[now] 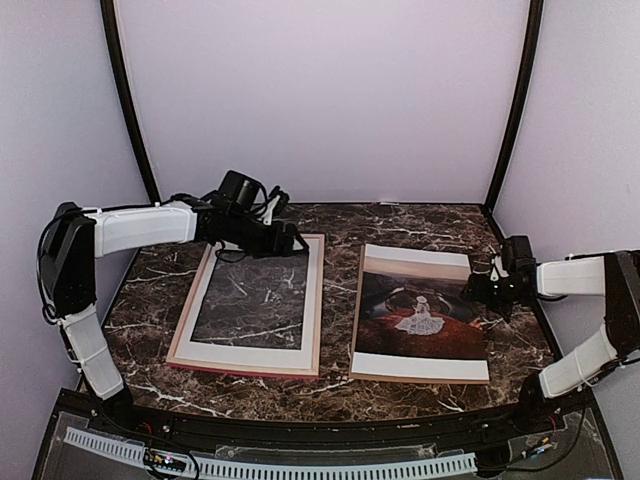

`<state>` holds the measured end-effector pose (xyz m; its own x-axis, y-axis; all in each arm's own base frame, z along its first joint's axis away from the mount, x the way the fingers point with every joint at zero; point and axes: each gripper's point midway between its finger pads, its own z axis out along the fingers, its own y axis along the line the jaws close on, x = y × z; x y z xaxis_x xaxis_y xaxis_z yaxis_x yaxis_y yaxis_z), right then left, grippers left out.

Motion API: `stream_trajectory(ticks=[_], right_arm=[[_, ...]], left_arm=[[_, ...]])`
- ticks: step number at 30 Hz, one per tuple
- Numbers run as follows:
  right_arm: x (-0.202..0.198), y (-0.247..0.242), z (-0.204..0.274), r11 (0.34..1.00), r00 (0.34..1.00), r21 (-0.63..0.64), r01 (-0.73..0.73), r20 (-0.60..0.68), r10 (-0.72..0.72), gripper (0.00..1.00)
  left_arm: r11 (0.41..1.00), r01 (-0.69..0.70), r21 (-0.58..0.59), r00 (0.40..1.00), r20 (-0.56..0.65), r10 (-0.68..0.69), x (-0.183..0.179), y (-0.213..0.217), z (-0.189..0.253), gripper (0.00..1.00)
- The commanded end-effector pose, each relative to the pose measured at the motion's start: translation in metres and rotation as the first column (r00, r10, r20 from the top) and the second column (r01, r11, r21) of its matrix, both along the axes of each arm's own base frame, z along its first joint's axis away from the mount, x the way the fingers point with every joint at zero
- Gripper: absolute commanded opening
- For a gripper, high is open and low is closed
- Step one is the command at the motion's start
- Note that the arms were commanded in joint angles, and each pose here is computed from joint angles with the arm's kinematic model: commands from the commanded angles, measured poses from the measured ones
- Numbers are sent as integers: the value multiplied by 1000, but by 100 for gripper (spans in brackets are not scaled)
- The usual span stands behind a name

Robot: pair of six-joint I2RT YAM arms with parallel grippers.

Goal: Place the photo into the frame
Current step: Pick up the photo from the backboard.

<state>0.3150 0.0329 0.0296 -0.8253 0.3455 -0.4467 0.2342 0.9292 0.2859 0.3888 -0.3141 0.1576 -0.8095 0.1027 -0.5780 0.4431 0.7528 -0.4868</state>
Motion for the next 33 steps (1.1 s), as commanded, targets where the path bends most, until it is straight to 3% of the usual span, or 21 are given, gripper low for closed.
stream_trajectory(ticks=[1, 7, 14, 33], right_arm=[[-6, 7, -2, 998, 1000, 55, -7, 5, 6, 87], [-13, 10, -2, 997, 1000, 73, -14, 11, 14, 87], [-19, 13, -8, 995, 1000, 94, -24, 4, 23, 85], [-22, 20, -15, 991, 999, 128, -45, -8, 46, 83]], left_arm=[[989, 100, -105, 995, -4, -101, -37, -66, 8, 75], [978, 181, -104, 979, -73, -189, -67, -127, -23, 75], [965, 241, -109, 960, -121, -253, -86, -169, -53, 75], [968, 242, -72, 948, -196, -252, -86, -184, -100, 75]])
